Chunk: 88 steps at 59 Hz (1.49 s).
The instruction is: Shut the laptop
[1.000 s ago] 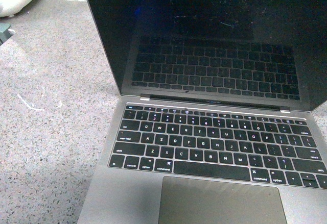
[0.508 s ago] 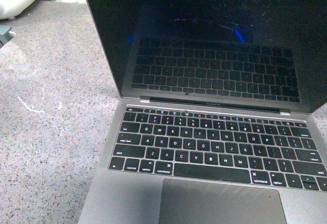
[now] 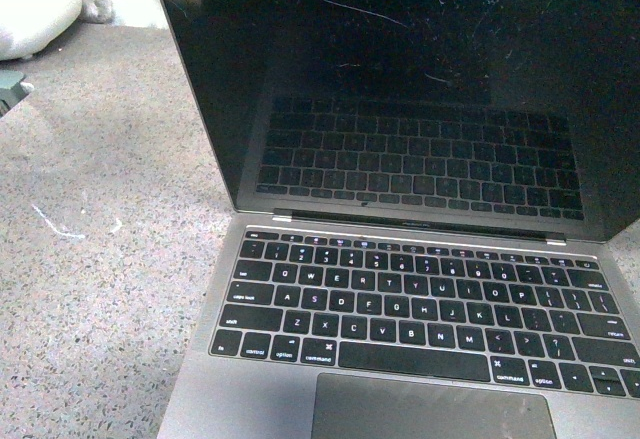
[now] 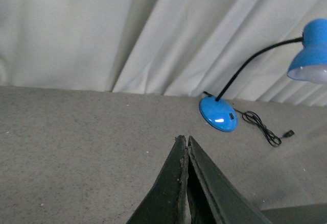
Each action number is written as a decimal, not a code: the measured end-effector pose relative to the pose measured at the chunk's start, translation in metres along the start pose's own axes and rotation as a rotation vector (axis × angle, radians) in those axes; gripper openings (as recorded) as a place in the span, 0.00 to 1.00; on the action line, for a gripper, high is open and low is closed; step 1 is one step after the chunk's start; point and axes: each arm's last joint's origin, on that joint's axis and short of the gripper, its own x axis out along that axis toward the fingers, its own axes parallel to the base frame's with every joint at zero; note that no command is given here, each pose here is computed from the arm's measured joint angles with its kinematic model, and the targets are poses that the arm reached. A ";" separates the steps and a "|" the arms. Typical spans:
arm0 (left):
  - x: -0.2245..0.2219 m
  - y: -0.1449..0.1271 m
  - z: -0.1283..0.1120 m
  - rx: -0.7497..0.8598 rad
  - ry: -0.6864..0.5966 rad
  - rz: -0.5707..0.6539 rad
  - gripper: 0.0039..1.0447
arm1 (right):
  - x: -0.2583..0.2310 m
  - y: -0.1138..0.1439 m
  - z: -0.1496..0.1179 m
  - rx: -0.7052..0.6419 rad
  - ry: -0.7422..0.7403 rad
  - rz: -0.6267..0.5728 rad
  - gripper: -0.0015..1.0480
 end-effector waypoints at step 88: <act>-0.002 -0.046 -0.106 0.128 0.503 -0.408 0.04 | 0.054 0.067 -0.054 0.224 0.334 0.509 0.01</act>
